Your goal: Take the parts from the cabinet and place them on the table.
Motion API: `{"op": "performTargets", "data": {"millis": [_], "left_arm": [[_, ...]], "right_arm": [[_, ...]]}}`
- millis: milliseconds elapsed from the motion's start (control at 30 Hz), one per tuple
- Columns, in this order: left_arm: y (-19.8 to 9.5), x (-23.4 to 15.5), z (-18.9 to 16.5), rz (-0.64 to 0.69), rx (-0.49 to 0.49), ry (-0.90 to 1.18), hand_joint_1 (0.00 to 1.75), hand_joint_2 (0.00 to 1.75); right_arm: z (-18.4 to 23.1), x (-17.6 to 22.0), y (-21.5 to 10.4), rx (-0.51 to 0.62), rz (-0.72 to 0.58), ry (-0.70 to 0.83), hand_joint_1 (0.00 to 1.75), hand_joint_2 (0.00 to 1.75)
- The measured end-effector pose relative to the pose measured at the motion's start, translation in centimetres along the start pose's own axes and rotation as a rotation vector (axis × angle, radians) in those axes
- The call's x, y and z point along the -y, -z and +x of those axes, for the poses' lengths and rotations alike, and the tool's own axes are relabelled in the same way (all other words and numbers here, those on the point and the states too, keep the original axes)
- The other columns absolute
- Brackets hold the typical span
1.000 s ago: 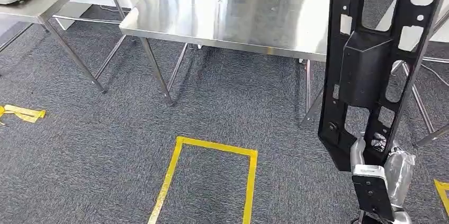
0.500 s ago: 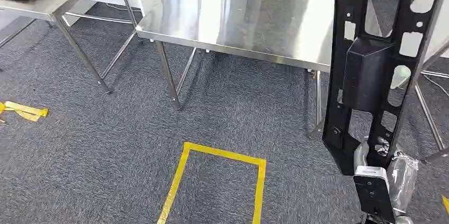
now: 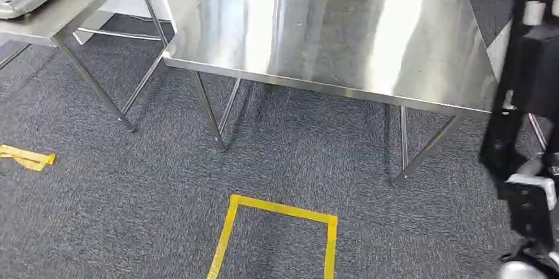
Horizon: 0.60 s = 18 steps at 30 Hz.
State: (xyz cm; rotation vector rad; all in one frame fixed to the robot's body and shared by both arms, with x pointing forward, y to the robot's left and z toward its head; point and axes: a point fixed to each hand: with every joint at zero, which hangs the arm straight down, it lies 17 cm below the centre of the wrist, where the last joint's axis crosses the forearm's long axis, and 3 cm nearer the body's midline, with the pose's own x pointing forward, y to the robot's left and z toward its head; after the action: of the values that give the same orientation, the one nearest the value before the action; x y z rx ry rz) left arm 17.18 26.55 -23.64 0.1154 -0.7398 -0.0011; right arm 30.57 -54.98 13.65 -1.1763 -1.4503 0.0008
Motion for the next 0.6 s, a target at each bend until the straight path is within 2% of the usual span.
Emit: {"op": "performTargets", "data": {"millis": [67, 233, 367, 600], "left_arm": [[0.1, -0.1, 0.2, -0.004, 0.004, 0.006, 0.00, 0.00], [0.7, -0.1, 1.3, -0.010, 0.016, 0.002, 0.00, 0.00], [1.3, -0.2, 2.5, -0.008, 0.036, 0.000, 0.00, 0.00], [1.3, 0.2, 2.6, -0.016, 0.037, -0.006, 0.00, 0.00]], "right_arm": [[-0.8, 2.0, 1.7, -0.004, -0.048, -0.027, 1.71, 1.75], [-0.3, 3.8, 3.7, 0.025, -0.096, -0.050, 1.71, 1.75], [0.0, 3.9, 4.1, 0.034, -0.107, -0.055, 1.71, 1.75], [-0.2, 3.6, 4.3, 0.031, -0.112, -0.053, 1.71, 1.75]]}}
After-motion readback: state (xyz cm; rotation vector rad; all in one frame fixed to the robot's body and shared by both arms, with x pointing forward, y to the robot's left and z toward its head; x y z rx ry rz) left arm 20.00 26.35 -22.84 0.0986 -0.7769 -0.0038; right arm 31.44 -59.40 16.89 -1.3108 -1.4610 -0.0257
